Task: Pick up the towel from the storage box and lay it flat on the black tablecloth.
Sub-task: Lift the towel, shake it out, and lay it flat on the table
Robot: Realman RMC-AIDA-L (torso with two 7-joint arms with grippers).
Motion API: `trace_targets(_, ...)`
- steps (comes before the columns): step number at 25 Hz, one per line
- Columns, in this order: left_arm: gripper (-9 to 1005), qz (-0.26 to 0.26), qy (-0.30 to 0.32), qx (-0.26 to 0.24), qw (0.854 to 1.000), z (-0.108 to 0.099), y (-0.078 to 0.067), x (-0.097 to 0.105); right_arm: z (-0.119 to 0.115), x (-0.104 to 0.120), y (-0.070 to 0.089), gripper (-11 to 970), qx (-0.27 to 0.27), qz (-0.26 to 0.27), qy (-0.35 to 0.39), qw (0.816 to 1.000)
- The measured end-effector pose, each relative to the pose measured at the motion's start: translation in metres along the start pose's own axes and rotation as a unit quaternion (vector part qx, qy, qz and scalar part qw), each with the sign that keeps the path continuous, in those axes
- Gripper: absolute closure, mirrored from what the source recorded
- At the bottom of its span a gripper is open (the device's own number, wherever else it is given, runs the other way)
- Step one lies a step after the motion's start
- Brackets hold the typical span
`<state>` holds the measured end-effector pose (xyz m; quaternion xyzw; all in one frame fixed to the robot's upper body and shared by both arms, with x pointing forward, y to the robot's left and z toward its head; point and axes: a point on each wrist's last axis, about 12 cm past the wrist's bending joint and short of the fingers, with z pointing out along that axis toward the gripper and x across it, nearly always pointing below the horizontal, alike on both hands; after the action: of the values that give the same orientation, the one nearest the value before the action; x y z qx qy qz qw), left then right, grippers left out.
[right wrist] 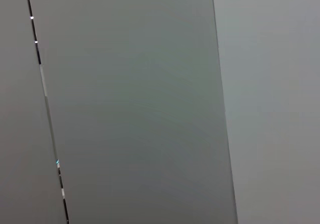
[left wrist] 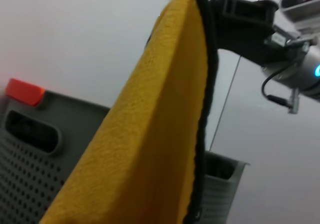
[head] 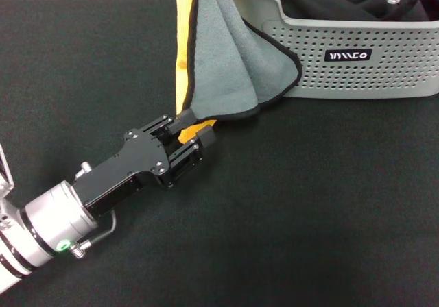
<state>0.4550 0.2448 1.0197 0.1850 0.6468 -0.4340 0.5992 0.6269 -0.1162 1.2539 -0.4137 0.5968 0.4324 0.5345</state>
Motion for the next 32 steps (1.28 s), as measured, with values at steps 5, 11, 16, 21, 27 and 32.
trace_targets(5, 485, 0.005, 0.010, -0.009, 1.000, 0.004, 0.004, 0.000, -0.001, -0.002, -0.001, 950, 0.002, -0.005, -0.001, 1.000)
trace_targets(11, 484, 0.008, 0.012, -0.018, 1.000, 0.007, 0.008, -0.001, -0.005, -0.004, -0.002, 950, 0.004, -0.010, -0.005, 1.000)
trace_targets(16, 483, 0.015, -0.017, -0.008, 1.000, 0.002, 0.008, -0.011, -0.015, -0.002, -0.005, 950, 0.013, -0.009, -0.009, 1.000)
trace_targets(21, 482, 0.022, -0.035, -0.010, 0.999, -0.003, 0.010, -0.016, -0.025, 0.000, -0.008, 951, 0.019, -0.005, -0.018, 1.000)
trace_targets(27, 483, 0.024, -0.011, -0.010, 1.000, 0.005, 0.012, -0.013, -0.026, -0.001, -0.007, 951, 0.017, -0.008, -0.019, 1.000)
trace_targets(32, 485, 0.022, -0.002, -0.009, 1.000, 0.009, 0.011, -0.009, -0.025, -0.001, -0.007, 951, 0.015, -0.008, -0.020, 1.000)
